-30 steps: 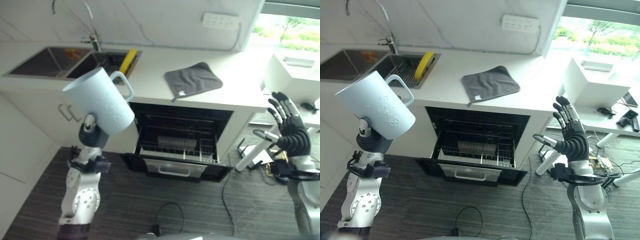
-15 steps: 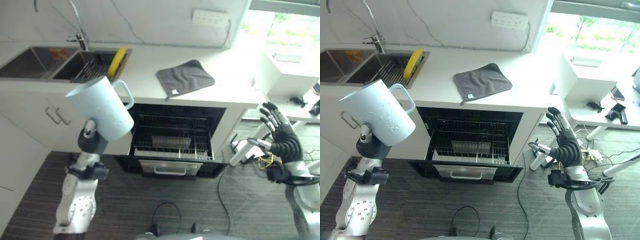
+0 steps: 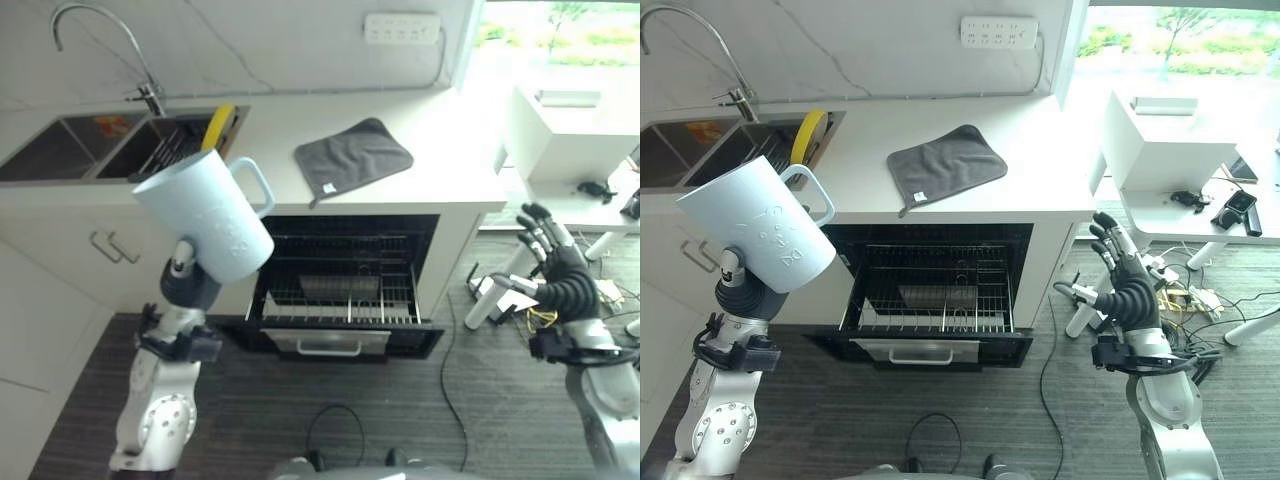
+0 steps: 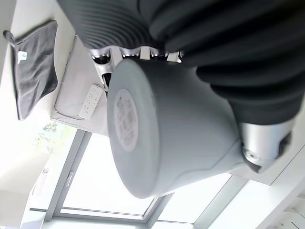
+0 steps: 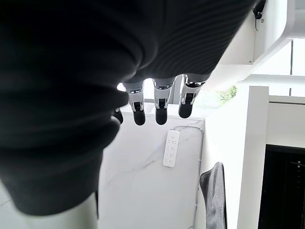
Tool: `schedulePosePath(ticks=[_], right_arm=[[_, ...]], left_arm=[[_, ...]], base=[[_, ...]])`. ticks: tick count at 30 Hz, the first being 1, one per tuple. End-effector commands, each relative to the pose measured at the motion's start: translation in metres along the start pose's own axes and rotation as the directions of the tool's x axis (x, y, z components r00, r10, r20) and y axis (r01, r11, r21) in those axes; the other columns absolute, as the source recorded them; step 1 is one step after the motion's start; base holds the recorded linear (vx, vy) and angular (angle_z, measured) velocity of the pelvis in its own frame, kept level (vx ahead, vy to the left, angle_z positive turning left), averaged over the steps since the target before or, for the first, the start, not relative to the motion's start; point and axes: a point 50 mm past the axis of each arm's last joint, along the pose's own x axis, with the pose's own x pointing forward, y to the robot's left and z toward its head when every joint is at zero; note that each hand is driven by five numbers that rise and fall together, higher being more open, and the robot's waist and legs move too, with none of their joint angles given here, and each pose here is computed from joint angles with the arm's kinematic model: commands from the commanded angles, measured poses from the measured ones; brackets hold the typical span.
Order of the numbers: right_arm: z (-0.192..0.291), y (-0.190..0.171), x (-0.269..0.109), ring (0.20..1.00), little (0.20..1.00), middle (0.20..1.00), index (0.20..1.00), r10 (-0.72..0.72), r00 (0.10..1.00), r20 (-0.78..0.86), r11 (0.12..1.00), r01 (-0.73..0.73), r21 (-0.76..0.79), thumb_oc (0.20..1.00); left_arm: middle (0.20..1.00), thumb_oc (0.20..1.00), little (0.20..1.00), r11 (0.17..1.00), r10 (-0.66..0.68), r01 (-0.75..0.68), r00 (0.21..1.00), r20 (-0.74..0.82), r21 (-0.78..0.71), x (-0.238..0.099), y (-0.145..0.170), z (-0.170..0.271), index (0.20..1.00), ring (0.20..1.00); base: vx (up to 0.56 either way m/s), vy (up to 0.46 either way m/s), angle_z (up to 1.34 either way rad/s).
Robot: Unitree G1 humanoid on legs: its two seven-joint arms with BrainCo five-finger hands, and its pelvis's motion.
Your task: Place the dishes in the dishwasher.
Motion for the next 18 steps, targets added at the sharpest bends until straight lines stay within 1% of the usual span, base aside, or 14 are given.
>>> schedulePosePath(ticks=[1,4,6,9,13,16,17,18], right_arm=[[0.020,-0.006,0.014,1.000,1.000,1.000,1.000,0.006,0.993,0.118,1.000,-0.003,-0.031,1.000],[0.022,-0.009,0.011,1.000,1.000,1.000,1.000,0.035,0.992,0.122,0.999,-0.031,-0.041,1.000],[0.024,-0.011,0.015,1.000,1.000,1.000,1.000,0.034,0.991,0.132,0.998,-0.027,-0.049,1.000],[0.025,-0.012,0.015,1.000,1.000,1.000,1.000,0.026,0.990,0.138,1.000,-0.024,-0.019,1.000],[0.024,-0.006,0.009,1.000,1.000,1.000,1.000,0.005,0.992,0.129,1.000,-0.007,0.012,1.000],[0.021,-0.004,0.008,1.000,1.000,1.000,1.000,0.001,0.993,0.118,0.999,-0.004,0.032,1.000],[0.020,-0.002,0.006,1.000,1.000,1.000,1.000,0.012,0.994,0.113,0.999,-0.017,0.051,1.000],[0.019,0.000,0.006,1.000,1.000,1.000,1.000,0.017,0.994,0.110,0.998,-0.023,0.060,1.000]], left_arm=[[0.200,0.200,0.200,0.996,-0.086,0.082,0.989,0.118,0.032,0.006,-0.008,0.024,0.200,0.200],[0.200,0.200,0.200,0.997,-0.079,0.076,0.988,0.134,0.029,0.001,-0.005,0.024,0.200,0.200],[0.200,0.200,0.200,0.996,-0.083,0.081,0.986,0.141,0.024,0.002,-0.004,0.021,0.200,0.200],[0.200,0.200,0.200,0.994,-0.103,0.099,0.984,0.146,0.035,0.006,-0.006,0.021,0.200,0.200],[0.200,0.200,0.200,0.982,-0.176,0.166,0.975,0.132,0.088,0.022,-0.014,0.025,0.200,0.200],[0.200,0.200,0.200,0.976,-0.191,0.177,0.976,0.108,0.124,0.025,-0.015,0.025,0.200,0.200],[0.200,0.200,0.200,0.963,-0.196,0.176,0.977,0.085,0.204,0.025,-0.015,0.025,0.200,0.200],[0.200,0.200,0.200,0.959,-0.196,0.173,0.977,0.083,0.225,0.026,-0.016,0.025,0.200,0.200]], base=[[0.23,0.283,-0.15],[0.25,0.351,0.07],[0.22,0.417,-0.01],[0.19,0.399,-0.36],[0.16,0.373,-0.18],[0.09,0.224,0.17],[0.06,0.167,0.06],[0.04,0.091,-0.07]])
